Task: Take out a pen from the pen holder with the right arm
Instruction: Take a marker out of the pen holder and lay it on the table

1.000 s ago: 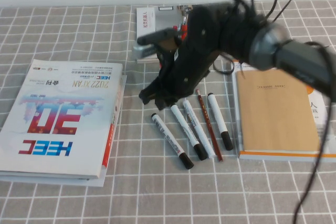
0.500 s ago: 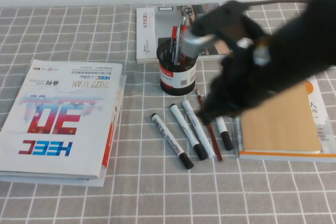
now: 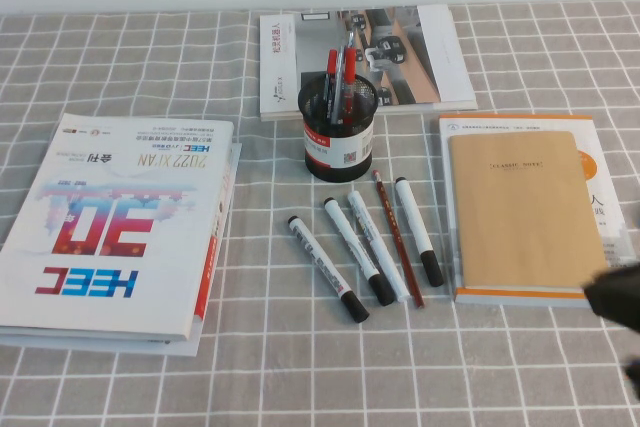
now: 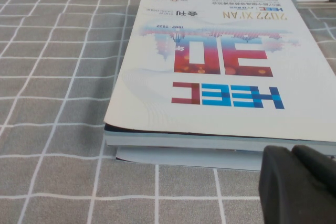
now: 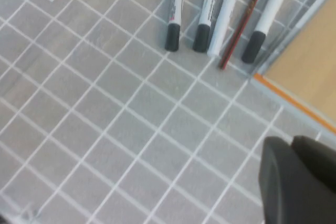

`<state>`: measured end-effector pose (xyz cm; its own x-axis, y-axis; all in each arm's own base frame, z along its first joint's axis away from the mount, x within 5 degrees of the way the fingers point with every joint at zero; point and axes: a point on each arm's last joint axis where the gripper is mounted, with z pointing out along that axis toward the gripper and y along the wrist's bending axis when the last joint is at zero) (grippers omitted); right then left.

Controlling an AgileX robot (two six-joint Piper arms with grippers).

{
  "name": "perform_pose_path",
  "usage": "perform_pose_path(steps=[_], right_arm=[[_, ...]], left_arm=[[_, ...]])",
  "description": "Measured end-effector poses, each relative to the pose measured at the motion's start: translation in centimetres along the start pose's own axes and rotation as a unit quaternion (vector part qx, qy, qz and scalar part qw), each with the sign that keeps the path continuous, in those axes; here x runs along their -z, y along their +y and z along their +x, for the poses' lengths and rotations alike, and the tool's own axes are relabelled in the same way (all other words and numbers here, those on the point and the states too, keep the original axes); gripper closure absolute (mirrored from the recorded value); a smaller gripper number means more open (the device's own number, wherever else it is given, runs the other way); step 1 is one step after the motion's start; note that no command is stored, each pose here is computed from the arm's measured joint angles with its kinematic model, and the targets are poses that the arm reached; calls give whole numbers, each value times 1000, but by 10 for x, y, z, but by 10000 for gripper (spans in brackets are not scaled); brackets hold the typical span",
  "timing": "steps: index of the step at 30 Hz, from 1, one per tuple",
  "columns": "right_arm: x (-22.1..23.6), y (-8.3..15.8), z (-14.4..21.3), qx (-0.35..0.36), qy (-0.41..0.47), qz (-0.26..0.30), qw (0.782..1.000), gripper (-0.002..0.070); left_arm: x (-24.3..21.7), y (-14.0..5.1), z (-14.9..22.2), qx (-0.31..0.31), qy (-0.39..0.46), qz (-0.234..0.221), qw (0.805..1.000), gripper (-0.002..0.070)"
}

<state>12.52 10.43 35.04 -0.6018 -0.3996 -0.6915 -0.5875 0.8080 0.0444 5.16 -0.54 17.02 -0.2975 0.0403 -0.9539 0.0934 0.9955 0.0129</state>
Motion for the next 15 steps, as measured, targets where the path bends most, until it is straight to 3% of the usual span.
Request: perform_pose_path(steps=[7,15], right_arm=[[23,-1,45,-15,17,-18,1000,688],[29,-1,57,-16,49,-19,998,688]], left_arm=[[0,0,0,0,0,0,1000,680],[0,0,0,0,0,0,1000,680]])
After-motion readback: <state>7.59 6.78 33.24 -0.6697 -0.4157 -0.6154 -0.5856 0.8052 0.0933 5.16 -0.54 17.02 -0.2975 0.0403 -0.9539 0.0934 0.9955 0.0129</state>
